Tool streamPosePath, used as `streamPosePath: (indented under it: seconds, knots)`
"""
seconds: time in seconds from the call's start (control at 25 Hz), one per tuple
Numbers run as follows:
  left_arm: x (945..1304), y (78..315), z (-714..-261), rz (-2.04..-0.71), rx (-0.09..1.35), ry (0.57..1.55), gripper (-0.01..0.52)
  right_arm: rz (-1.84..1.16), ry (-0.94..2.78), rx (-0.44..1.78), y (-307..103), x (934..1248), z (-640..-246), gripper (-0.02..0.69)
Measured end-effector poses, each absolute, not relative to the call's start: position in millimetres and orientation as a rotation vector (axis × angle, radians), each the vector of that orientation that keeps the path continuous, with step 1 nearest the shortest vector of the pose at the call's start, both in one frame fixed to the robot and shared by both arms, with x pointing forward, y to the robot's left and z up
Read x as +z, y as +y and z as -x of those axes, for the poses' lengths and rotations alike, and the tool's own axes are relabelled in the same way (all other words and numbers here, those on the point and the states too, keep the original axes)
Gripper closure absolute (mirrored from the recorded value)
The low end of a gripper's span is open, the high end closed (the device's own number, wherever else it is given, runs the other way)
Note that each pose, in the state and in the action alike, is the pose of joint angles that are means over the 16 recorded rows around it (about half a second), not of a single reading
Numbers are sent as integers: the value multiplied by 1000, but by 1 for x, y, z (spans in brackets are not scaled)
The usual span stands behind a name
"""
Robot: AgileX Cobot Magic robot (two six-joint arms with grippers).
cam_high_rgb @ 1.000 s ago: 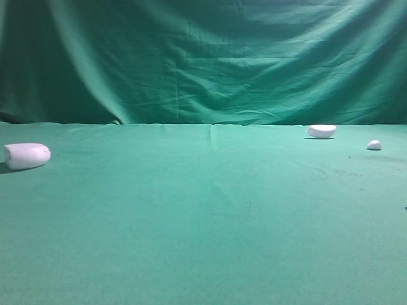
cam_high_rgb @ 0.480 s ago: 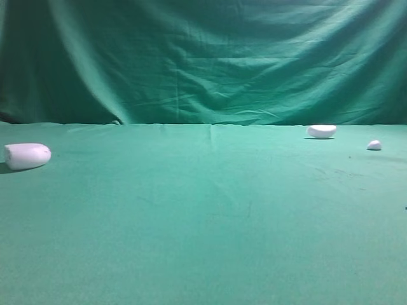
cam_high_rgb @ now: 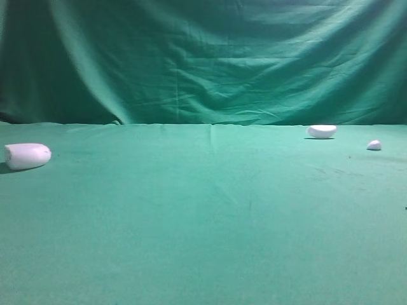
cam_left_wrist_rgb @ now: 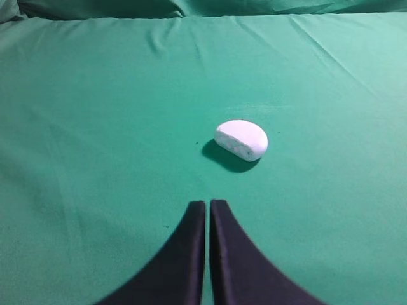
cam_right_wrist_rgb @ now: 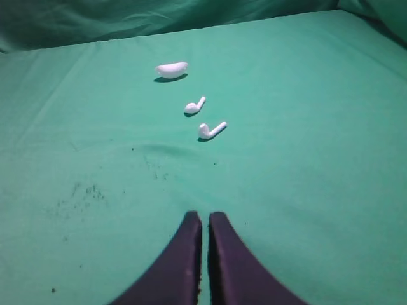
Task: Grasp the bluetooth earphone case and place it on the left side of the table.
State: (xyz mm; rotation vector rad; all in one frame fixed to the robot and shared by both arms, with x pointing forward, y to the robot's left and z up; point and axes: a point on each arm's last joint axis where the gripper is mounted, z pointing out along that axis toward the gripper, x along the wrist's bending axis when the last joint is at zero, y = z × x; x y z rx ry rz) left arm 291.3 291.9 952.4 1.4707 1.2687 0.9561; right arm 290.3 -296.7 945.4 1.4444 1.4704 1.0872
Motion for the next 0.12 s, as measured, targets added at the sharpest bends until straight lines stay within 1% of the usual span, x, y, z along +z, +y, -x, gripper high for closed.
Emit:
streamPosePath:
  seconds: [0.12]
  knots:
    - [952, 292, -291, -1471, 956, 1269, 514, -1444, 1470, 1088, -297, 945, -290, 665]
